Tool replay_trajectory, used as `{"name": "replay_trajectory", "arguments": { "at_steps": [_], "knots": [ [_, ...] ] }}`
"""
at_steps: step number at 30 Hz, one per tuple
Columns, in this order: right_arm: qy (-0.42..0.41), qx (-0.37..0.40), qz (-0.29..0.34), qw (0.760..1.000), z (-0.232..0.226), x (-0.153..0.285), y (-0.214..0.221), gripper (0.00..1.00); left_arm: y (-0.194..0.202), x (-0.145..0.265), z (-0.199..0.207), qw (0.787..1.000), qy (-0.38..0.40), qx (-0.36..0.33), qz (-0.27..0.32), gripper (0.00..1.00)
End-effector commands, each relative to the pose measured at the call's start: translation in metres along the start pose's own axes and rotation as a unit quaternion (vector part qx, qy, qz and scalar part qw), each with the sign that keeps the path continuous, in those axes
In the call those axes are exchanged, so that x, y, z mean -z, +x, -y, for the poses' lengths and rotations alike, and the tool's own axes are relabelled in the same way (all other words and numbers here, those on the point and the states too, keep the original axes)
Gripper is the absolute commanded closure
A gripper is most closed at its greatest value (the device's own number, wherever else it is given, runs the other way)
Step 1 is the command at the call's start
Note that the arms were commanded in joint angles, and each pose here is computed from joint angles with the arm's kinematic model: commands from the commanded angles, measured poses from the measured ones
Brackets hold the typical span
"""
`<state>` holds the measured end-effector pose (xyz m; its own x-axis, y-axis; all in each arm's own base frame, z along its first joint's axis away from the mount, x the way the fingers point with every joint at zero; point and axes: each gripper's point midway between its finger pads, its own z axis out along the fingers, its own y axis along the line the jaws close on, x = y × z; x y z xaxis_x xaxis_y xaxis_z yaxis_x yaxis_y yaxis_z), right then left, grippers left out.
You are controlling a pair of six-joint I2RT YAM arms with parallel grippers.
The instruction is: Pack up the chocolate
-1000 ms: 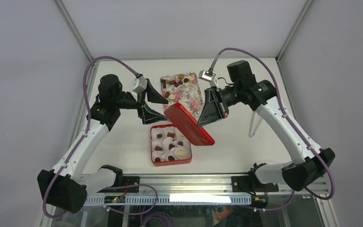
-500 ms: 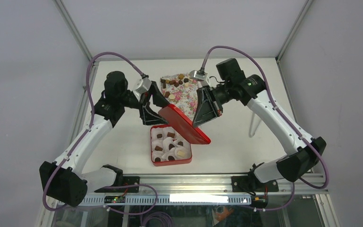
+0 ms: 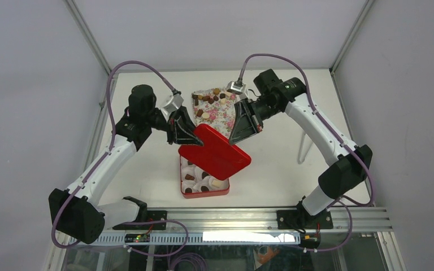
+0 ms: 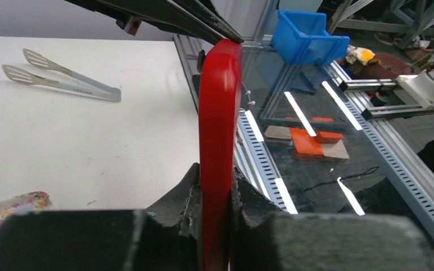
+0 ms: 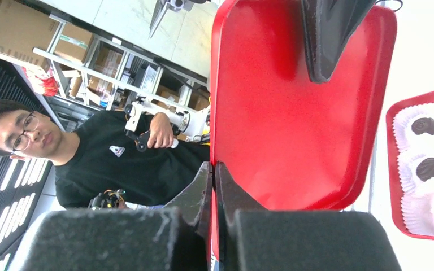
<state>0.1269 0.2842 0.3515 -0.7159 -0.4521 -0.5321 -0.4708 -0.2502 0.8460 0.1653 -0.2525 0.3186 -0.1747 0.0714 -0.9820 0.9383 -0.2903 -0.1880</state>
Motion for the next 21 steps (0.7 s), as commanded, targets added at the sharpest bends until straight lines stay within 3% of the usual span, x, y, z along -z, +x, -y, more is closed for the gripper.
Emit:
{"name": "replay_trajectory", "arguments": {
  "at_steps": [1, 3, 5, 7, 8, 11, 14, 21],
  "knots": [
    [-0.016, 0.048, 0.009, 0.999, -0.023, 0.003, -0.008, 1.00, -0.015, -0.001, -0.010, 1.000, -0.026, -0.013, 0.003, 1.00],
    [0.018, 0.041, 0.004, 0.999, -0.015, 0.004, -0.008, 0.98, -0.015, -0.001, -0.013, 1.000, -0.031, 0.003, 0.003, 1.00],
    [0.092, 0.029, 0.009, 0.995, 0.006, 0.008, -0.012, 0.69, -0.017, -0.001, -0.016, 0.999, -0.043, 0.018, 0.004, 1.00],
    [0.168, 0.025, 0.036, 0.985, 0.024, 0.018, -0.020, 0.47, -0.019, 0.000, -0.018, 0.998, -0.060, 0.031, 0.005, 1.00],
    [0.197, 0.022, 0.051, 0.979, 0.029, 0.025, -0.023, 0.42, -0.020, 0.001, -0.022, 0.996, -0.079, 0.042, 0.006, 1.00],
    [0.272, 0.010, 0.092, 0.958, 0.043, 0.044, -0.031, 0.35, -0.024, 0.004, -0.031, 0.987, -0.137, 0.087, 0.013, 1.00],
    [0.279, 0.004, 0.099, 0.955, 0.045, 0.046, -0.027, 0.30, -0.022, 0.007, -0.030, 0.971, -0.174, 0.162, 0.019, 1.00],
    [0.235, -0.001, 0.072, 0.969, 0.047, 0.034, -0.025, 0.28, -0.008, 0.000, 0.013, 0.961, -0.052, 0.271, -0.009, 1.00]
  ]
}}
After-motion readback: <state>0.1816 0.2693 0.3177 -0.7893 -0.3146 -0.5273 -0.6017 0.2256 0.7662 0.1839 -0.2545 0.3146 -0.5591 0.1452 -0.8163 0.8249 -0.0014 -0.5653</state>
